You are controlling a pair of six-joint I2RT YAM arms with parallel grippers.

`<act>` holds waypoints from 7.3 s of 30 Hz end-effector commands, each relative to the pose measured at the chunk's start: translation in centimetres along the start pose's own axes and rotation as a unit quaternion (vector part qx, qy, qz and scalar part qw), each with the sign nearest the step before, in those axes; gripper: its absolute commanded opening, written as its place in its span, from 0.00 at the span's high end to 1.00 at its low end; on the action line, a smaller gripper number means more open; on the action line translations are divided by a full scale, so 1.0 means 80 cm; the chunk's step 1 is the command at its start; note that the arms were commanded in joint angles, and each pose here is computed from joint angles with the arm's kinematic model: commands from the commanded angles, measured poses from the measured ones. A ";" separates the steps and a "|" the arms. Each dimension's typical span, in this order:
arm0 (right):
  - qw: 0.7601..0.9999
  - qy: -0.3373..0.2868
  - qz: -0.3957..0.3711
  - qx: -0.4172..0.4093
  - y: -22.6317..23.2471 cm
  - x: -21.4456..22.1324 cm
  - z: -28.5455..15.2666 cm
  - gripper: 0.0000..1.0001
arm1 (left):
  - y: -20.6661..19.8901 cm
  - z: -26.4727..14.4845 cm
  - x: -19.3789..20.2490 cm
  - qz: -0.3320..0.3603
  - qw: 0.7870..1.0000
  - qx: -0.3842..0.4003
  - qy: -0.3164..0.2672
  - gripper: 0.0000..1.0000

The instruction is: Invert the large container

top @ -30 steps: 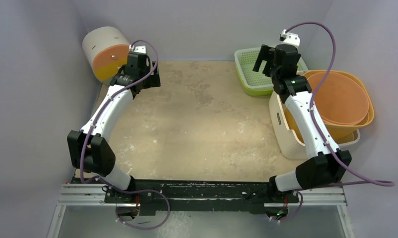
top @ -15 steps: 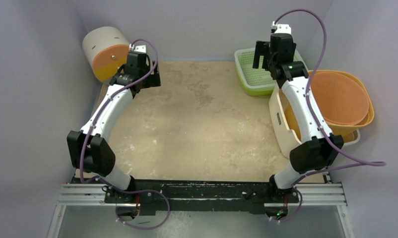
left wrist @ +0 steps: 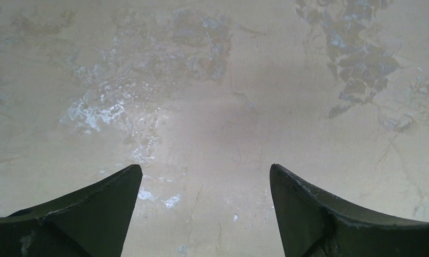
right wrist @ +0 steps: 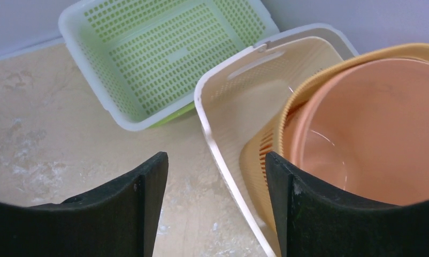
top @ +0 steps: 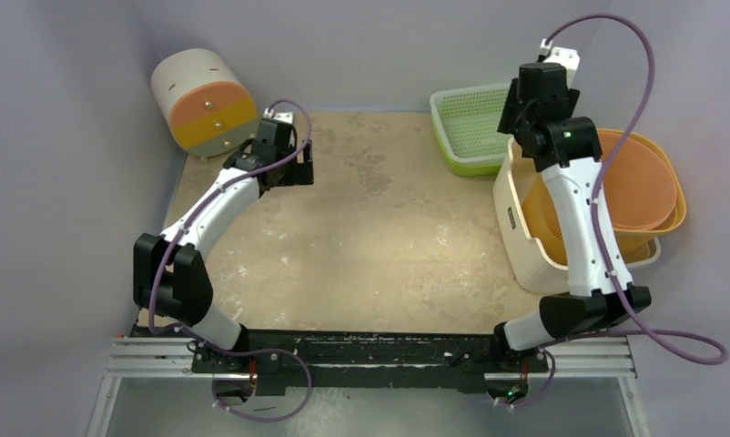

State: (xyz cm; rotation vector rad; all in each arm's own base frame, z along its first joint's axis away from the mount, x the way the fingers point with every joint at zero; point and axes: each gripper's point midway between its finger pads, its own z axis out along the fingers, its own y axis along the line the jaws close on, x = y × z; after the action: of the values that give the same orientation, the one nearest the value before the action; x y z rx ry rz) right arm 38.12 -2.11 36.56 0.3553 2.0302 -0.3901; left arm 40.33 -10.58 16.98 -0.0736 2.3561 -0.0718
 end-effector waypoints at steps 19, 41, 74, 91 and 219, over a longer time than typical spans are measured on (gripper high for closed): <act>0.974 0.018 0.184 0.131 -0.123 0.049 -0.073 0.49 | -0.039 -0.006 0.015 -0.009 0.997 0.072 0.002 0.14; 0.974 0.007 0.197 0.113 -0.130 0.037 0.017 0.50 | -0.040 -0.018 0.005 -0.003 0.997 0.071 -0.013 0.13; 0.971 0.023 0.228 0.071 -0.116 0.037 0.026 0.47 | -0.038 0.000 0.022 0.006 0.998 0.063 0.011 0.14; 0.975 0.053 0.200 0.082 -0.108 0.091 0.077 0.49 | -0.036 -0.001 0.026 0.012 0.998 0.060 0.012 0.14; 0.462 0.283 0.500 -0.676 0.472 0.262 -0.045 0.74 | 0.069 -0.340 -0.216 -0.141 0.929 -0.066 -0.337 0.13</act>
State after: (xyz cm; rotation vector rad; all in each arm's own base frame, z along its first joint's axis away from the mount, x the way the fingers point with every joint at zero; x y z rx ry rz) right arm 43.94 35.32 11.74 0.9355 1.6225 2.2126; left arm 32.79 -2.64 47.88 -0.4427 1.6531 -0.0104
